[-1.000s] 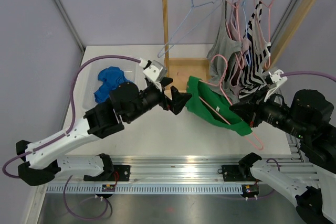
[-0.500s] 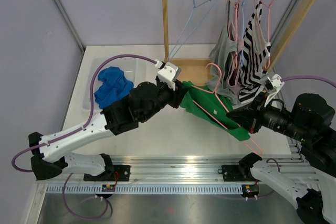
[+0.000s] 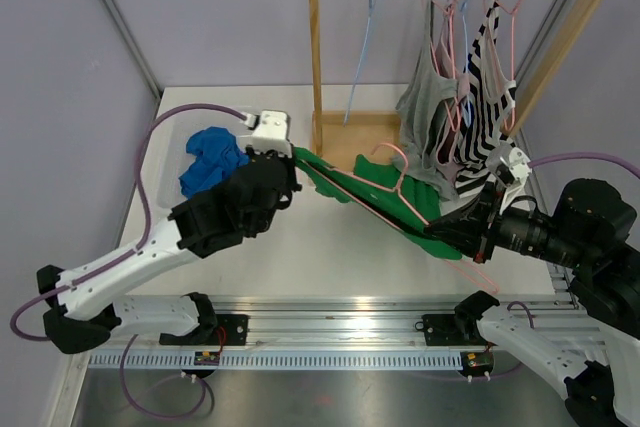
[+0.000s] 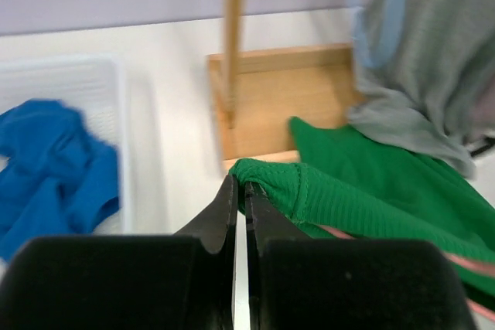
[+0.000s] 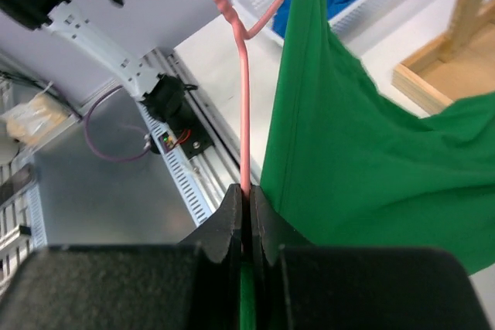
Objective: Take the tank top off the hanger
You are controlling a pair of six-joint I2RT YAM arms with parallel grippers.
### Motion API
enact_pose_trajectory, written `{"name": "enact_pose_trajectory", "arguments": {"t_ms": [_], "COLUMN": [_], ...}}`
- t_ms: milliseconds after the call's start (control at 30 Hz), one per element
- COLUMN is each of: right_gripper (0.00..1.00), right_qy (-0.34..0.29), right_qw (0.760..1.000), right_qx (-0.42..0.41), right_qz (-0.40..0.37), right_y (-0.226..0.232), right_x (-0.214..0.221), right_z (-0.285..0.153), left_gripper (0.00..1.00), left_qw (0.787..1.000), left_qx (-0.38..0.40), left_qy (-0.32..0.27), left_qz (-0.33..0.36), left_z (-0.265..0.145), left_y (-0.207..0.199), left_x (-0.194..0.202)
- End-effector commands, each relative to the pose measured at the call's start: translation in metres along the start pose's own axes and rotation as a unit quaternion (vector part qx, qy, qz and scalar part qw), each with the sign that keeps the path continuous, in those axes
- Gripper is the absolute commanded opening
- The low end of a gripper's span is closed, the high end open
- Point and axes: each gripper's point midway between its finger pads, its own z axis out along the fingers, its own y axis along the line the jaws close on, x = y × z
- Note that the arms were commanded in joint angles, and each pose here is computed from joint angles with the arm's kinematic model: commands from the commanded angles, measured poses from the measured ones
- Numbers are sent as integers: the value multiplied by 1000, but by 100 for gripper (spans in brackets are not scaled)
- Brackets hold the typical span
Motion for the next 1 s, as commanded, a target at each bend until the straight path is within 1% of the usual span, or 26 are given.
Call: {"name": "enact_pose_trajectory", "arguments": {"t_ms": [0,33,67,133,267,300,333,367,400,433,467,500,533,567,600,633,667,700,733,767,800,833,867,900,933,967], "right_gripper": [0,0,0,0,0,0,0,0,0,0,0,0,0,0,0,0,0,0,0,0,0,0,0,0,0,0], "right_qy": [-42,-57,-65,-81,-127,-130,-167,-169,-182,-230,-232,-252,-311,-316,-336,-383,-390,-414,-450,-467,-479,-513,-518,-516,-469,-461], "right_qw": [989,983,981,977,970,972,968,970,968,957,959,954,935,935,929,910,908,900,882,875,871,854,852,855,882,886], "right_qx": [-124,-152,-161,-172,-174,-167,-155,-152,-152,-154,-153,-153,-154,-149,-147,-144,-139,-123,-121,-110,-95,-72,-52,-31,20,30], "right_qz": [-66,-80,-86,-98,-114,-102,-110,-83,-78,-92,-61,-58,-76,-56,-56,-67,-60,-55,-67,-66,-61,-55,-50,-46,-36,-40], "right_y": [46,57,60,64,64,58,55,48,45,47,38,36,38,27,24,24,15,7,8,2,-7,-16,-23,-28,-48,-43], "right_x": [-16,-22,-26,-34,-57,-57,-73,-70,-73,-91,-84,-90,-111,-107,-112,-128,-126,-133,-144,-148,-145,-154,-155,-158,-146,-155], "right_z": [-12,-17,-17,-17,-10,-2,-1,9,13,11,24,25,19,31,32,25,34,33,24,24,26,17,16,14,29,21], "left_gripper": [0,0,0,0,0,0,0,0,0,0,0,0,0,0,0,0,0,0,0,0,0,0,0,0,0,0], "left_qw": [981,979,980,978,978,985,990,993,994,991,984,966,953,939,917,909,900,893,891,888,890,893,900,921,932,951], "left_qx": [-164,-175,-165,-177,-161,-116,-82,-38,66,116,166,257,301,344,399,416,433,447,449,451,447,437,420,366,333,275], "left_qy": [-59,-67,-69,-75,-93,-89,-88,-85,-70,-65,-55,-33,-20,-4,12,27,35,34,47,71,80,93,109,124,133,133], "left_qz": [-82,-86,-85,-83,-90,-88,-75,-65,-47,-30,-24,-13,-17,-17,-20,-34,-40,-51,-52,-48,-47,-48,-47,-51,-51,-49], "left_z": [-28,-34,-38,-47,-68,-69,-68,-67,-68,-64,-65,-74,-72,-76,-87,-83,-86,-88,-87,-86,-83,-80,-75,-61,-52,-38], "left_y": [100,116,116,131,141,128,117,102,66,47,28,-4,-22,-37,-54,-63,-71,-77,-80,-84,-84,-83,-81,-68,-59,-44], "left_x": [-41,-50,-55,-66,-91,-94,-95,-94,-88,-76,-68,-53,-34,-20,-8,11,21,24,37,59,68,77,91,101,108,110]}}
